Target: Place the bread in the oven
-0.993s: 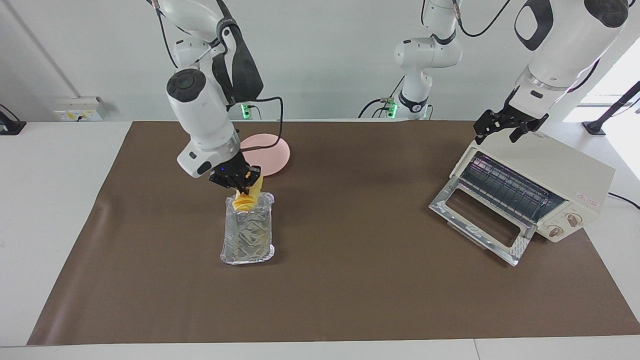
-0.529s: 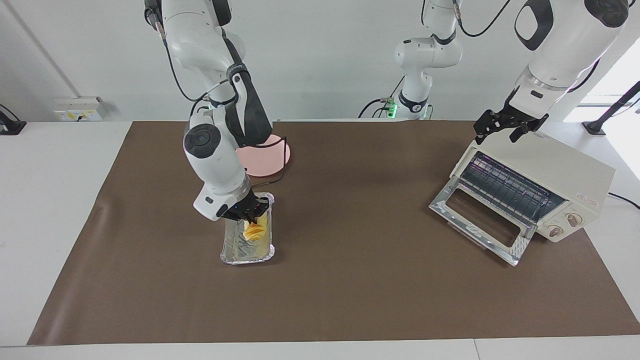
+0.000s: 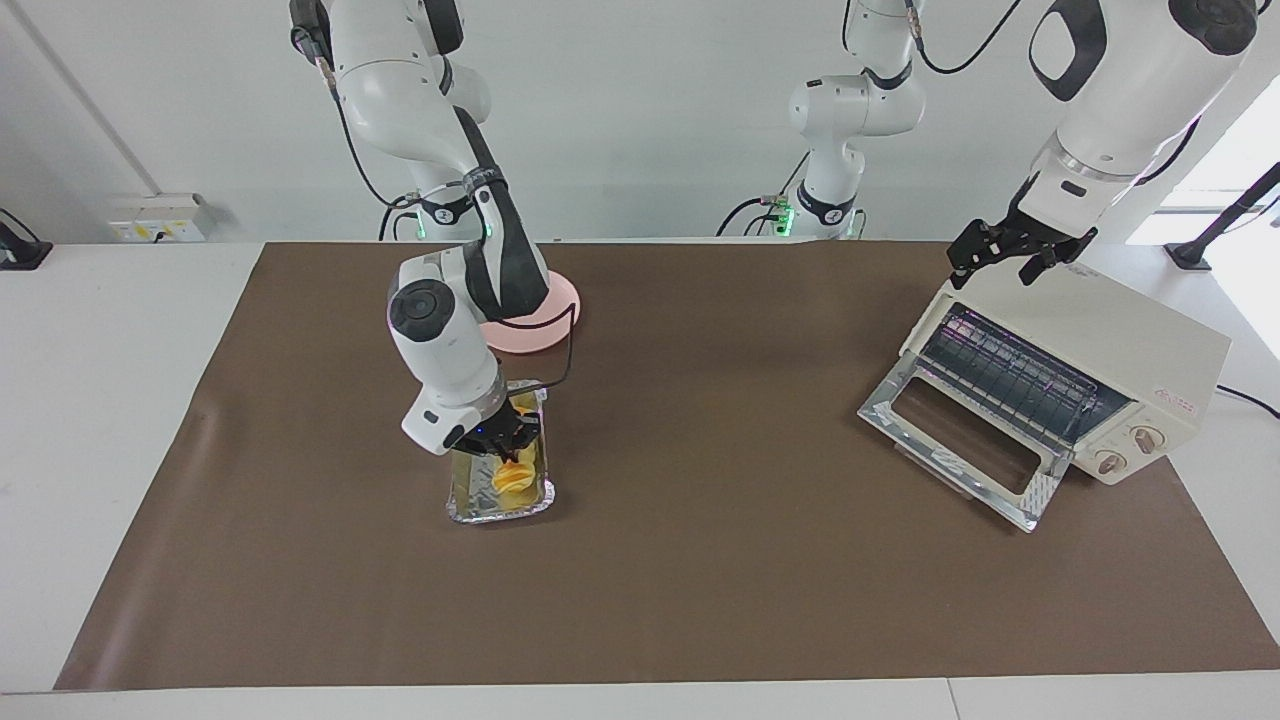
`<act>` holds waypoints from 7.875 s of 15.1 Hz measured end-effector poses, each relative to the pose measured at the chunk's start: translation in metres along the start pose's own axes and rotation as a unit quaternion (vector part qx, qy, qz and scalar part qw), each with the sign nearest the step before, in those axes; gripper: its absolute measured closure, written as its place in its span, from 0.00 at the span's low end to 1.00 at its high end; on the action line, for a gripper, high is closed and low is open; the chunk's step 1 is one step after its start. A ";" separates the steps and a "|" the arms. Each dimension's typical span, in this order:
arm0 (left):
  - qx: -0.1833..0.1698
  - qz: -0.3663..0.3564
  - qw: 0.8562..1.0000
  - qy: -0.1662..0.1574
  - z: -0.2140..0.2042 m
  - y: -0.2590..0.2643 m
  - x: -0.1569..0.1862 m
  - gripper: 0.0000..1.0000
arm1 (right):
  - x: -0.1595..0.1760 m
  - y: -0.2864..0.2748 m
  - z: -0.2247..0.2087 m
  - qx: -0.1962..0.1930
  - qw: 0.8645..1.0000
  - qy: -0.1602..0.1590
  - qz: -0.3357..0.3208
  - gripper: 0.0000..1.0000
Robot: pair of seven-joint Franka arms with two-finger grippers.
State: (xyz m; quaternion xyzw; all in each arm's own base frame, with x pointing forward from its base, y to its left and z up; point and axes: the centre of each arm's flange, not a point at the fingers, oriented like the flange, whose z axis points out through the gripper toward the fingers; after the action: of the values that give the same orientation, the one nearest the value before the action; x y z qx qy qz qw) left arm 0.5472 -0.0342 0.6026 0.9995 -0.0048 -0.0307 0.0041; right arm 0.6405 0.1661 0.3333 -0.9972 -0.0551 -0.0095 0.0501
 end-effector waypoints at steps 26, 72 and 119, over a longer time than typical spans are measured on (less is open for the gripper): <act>0.000 0.000 1.000 0.000 0.000 0.000 0.000 0.00 | -0.028 0.080 0.012 0.047 0.997 -0.025 0.048 0.98; -0.029 0.041 0.999 -0.001 0.036 0.132 0.062 0.00 | -0.008 -0.121 -0.162 0.046 0.997 0.036 0.056 0.00; 0.075 -0.182 0.980 -0.008 0.170 0.194 0.131 0.98 | -0.115 0.100 -0.285 -0.036 0.997 -0.063 0.014 0.00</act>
State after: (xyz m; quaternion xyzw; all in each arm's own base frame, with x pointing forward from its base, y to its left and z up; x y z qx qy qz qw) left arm 0.6660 -0.2306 0.4267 0.9808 0.1753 -0.0388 -0.0763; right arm 0.5340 0.0255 0.6037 -0.9976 -0.0435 0.0524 0.0107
